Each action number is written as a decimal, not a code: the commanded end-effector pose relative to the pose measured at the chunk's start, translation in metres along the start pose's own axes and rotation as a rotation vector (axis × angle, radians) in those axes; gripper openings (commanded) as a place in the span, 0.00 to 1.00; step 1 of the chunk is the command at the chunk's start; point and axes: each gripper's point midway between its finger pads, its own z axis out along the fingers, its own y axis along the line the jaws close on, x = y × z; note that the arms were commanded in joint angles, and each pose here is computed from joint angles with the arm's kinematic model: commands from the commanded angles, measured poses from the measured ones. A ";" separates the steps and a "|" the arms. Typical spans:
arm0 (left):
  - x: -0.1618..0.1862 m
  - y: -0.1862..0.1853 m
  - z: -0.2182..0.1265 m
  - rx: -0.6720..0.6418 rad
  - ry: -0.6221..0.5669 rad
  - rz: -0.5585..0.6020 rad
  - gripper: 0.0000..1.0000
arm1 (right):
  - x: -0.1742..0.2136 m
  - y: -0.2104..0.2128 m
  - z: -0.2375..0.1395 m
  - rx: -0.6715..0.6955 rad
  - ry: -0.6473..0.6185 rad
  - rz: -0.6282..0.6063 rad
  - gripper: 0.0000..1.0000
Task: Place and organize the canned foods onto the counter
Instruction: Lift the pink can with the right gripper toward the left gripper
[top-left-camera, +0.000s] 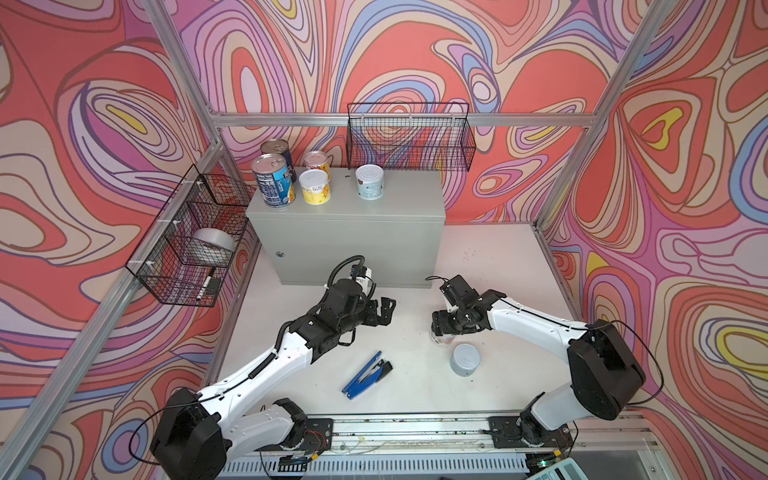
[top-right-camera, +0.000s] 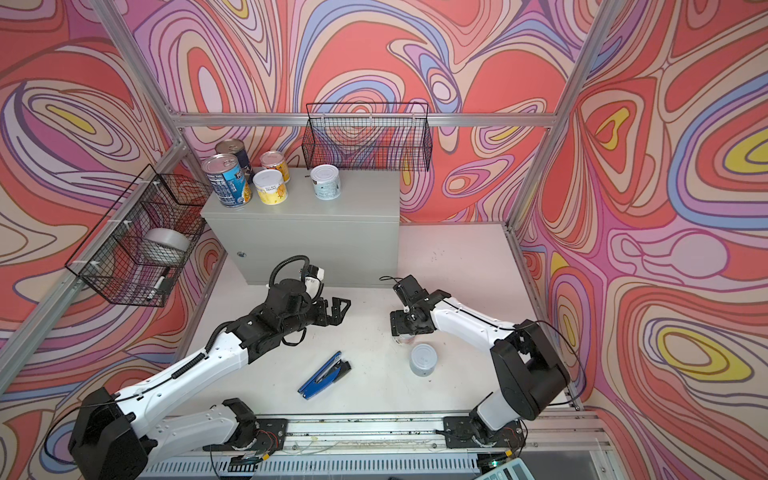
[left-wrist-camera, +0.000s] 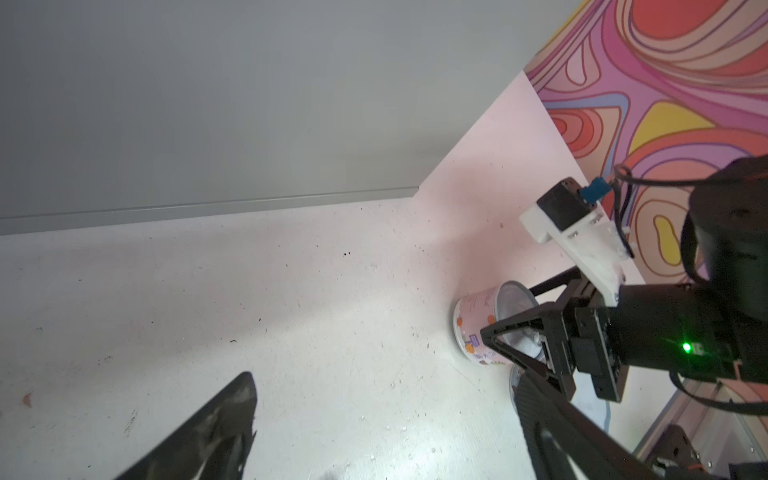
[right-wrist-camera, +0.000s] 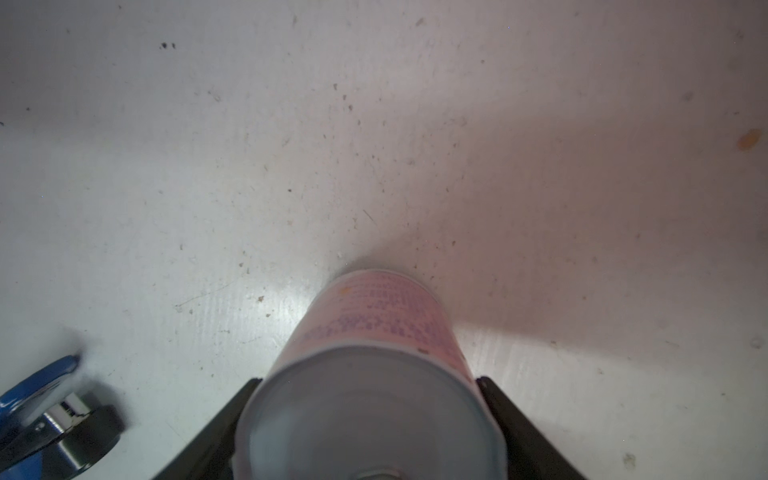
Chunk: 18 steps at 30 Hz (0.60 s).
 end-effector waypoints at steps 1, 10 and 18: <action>-0.017 -0.004 -0.012 0.008 -0.092 -0.043 1.00 | -0.023 0.022 -0.012 -0.096 -0.066 0.006 0.59; -0.004 -0.024 -0.027 0.142 -0.065 0.110 1.00 | -0.027 0.043 -0.027 -0.222 -0.089 0.010 0.59; 0.003 -0.044 -0.029 0.268 -0.043 0.140 1.00 | -0.034 0.065 -0.055 -0.342 -0.124 -0.021 0.59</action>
